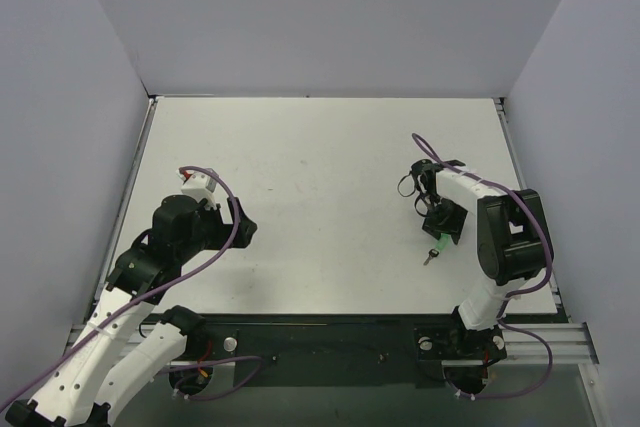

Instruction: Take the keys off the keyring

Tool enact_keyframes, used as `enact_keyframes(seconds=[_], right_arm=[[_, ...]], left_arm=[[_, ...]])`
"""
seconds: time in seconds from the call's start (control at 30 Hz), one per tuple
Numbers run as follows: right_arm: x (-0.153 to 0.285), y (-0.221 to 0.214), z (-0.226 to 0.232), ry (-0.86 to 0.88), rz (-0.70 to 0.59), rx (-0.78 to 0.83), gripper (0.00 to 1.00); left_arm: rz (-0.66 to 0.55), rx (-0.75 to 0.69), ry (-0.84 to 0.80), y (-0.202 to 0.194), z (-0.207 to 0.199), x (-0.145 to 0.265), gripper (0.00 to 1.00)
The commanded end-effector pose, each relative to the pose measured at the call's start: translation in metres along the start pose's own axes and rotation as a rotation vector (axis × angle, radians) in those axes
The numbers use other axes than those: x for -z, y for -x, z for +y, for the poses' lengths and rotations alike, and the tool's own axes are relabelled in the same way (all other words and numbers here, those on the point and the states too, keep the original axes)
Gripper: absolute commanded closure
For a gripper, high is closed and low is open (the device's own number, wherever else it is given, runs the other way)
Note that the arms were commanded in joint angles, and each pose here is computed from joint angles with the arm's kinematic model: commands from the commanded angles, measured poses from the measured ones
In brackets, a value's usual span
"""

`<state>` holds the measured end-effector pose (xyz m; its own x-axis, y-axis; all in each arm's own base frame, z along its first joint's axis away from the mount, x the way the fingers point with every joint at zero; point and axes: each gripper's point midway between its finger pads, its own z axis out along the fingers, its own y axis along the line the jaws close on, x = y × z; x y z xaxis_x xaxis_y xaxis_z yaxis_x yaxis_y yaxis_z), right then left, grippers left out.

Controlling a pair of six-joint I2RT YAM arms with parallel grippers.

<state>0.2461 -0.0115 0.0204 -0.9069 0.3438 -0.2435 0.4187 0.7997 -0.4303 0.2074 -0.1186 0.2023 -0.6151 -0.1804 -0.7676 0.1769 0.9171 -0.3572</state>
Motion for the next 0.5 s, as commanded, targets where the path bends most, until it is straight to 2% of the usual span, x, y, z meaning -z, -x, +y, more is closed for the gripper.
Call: enact_keyframes(seconds=[0.0,0.3,0.47], right_arm=[[0.0013,-0.0027,-0.013,-0.062,-0.002,0.002,0.57],[0.0019,-0.0011,-0.0124,-0.068,0.0,-0.007,0.69],[0.0016,-0.002,-0.0125,-0.071,0.008,-0.007,0.83]], left_arm=[[-0.051,-0.014,-0.028,0.012,-0.0054,0.0011,0.03],[-0.06,-0.011,-0.031,0.0133,-0.0062,0.0033,0.03],[-0.063,-0.01,-0.032,0.0134,-0.0059,0.004,0.03]])
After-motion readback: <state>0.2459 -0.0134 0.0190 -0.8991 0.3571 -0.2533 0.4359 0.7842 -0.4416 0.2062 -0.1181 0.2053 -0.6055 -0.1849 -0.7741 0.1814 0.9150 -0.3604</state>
